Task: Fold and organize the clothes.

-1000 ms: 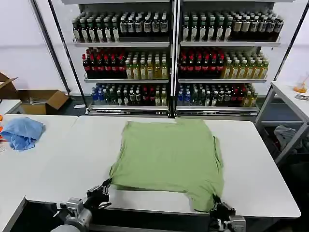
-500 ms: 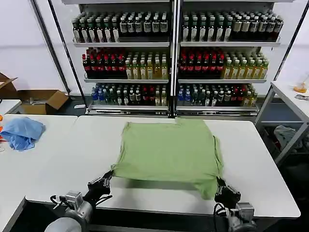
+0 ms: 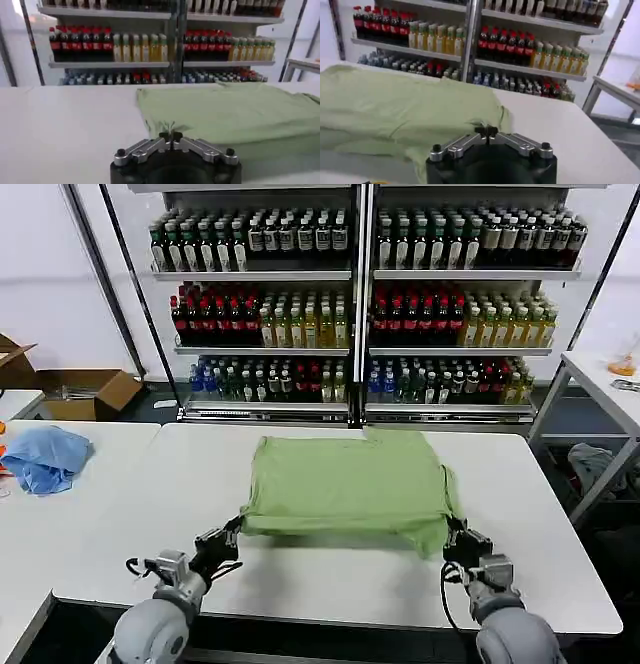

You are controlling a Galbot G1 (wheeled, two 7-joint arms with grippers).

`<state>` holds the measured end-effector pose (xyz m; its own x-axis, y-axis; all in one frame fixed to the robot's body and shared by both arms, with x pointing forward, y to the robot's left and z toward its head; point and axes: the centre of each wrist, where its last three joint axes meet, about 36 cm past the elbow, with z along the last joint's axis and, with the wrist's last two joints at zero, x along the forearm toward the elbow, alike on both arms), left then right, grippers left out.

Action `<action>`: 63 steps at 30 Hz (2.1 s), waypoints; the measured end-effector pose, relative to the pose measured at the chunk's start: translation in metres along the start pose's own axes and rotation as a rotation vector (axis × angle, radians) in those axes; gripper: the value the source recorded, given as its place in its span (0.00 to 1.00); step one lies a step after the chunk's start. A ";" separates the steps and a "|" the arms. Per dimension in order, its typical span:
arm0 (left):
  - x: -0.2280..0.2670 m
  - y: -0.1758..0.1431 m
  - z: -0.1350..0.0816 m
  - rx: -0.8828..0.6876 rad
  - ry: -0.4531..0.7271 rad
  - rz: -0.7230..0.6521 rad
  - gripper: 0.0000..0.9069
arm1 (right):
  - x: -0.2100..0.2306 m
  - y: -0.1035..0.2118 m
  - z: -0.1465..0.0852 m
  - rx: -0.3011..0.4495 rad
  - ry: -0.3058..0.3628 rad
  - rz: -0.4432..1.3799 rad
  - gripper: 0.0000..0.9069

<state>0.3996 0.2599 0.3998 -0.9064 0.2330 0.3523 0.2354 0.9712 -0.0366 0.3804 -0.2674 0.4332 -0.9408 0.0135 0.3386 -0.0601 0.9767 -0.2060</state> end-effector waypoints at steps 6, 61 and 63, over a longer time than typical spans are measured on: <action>-0.022 -0.001 0.001 -0.026 -0.001 -0.007 0.02 | -0.024 -0.002 0.002 0.045 0.020 -0.004 0.00; -0.041 0.001 0.039 0.014 0.077 -0.069 0.03 | -0.022 -0.008 0.046 -0.163 0.141 -0.004 0.00; -0.040 0.003 0.039 0.019 0.078 -0.066 0.02 | -0.021 -0.009 0.046 -0.163 0.144 -0.005 0.00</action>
<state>0.4226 0.2551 0.3492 -0.8897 0.1645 0.4259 0.1684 0.9853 -0.0287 0.3858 -0.2866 0.3856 -0.8828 0.0271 0.4691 0.0006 0.9984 -0.0566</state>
